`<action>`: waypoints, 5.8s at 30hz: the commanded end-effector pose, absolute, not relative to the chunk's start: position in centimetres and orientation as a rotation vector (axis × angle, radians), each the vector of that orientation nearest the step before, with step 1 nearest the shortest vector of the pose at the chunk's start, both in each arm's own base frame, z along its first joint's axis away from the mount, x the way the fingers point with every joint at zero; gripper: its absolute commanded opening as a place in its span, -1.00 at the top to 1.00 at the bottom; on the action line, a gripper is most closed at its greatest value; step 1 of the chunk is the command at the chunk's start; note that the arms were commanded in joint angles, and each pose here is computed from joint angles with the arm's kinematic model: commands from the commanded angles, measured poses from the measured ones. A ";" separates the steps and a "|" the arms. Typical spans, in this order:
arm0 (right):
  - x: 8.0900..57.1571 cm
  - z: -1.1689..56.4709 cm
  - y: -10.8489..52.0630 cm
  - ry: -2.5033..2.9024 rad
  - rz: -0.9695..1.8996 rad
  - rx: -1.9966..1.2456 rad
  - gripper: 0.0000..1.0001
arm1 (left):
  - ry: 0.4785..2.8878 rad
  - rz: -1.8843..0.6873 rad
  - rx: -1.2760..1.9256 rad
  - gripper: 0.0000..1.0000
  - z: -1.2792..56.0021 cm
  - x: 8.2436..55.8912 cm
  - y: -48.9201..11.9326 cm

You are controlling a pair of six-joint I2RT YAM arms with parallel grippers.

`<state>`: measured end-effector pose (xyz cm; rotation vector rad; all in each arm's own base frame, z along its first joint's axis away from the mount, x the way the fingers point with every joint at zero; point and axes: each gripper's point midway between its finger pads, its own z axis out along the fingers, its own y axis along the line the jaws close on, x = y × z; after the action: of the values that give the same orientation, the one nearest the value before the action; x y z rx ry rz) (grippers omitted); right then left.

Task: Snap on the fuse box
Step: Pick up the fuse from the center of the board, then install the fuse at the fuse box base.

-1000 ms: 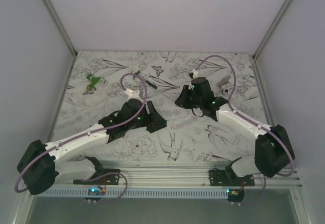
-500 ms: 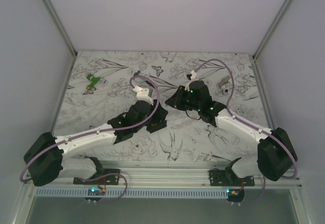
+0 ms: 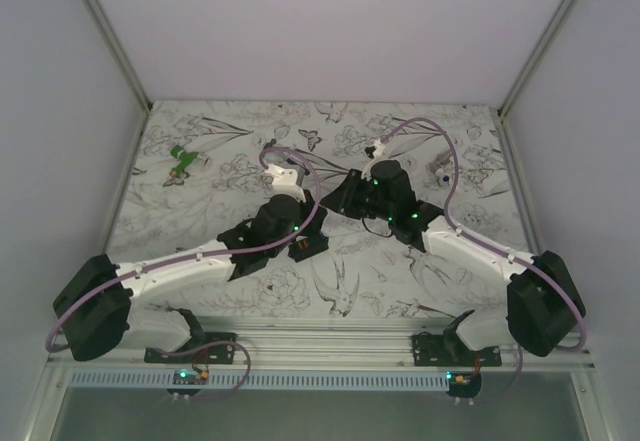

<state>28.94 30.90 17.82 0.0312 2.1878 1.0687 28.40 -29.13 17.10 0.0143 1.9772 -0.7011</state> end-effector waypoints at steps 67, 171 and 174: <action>16.5 29.1 32.8 1.387 1.403 -1.328 0.40 | 1.609 -1.266 0.674 1.00 28.3 16.6 -27.3; 25.1 6.2 36.5 2.406 0.191 -0.719 1.00 | 2.466 -0.519 -0.543 -0.85 5.9 23.0 -9.9; 25.2 6.0 36.3 2.409 0.172 -0.710 1.00 | 2.462 -0.519 -0.544 -0.93 5.9 23.0 -9.9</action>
<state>24.70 35.50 5.27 -0.7542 2.4344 0.1889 23.90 -10.50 6.63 -0.5367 2.4364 -0.5521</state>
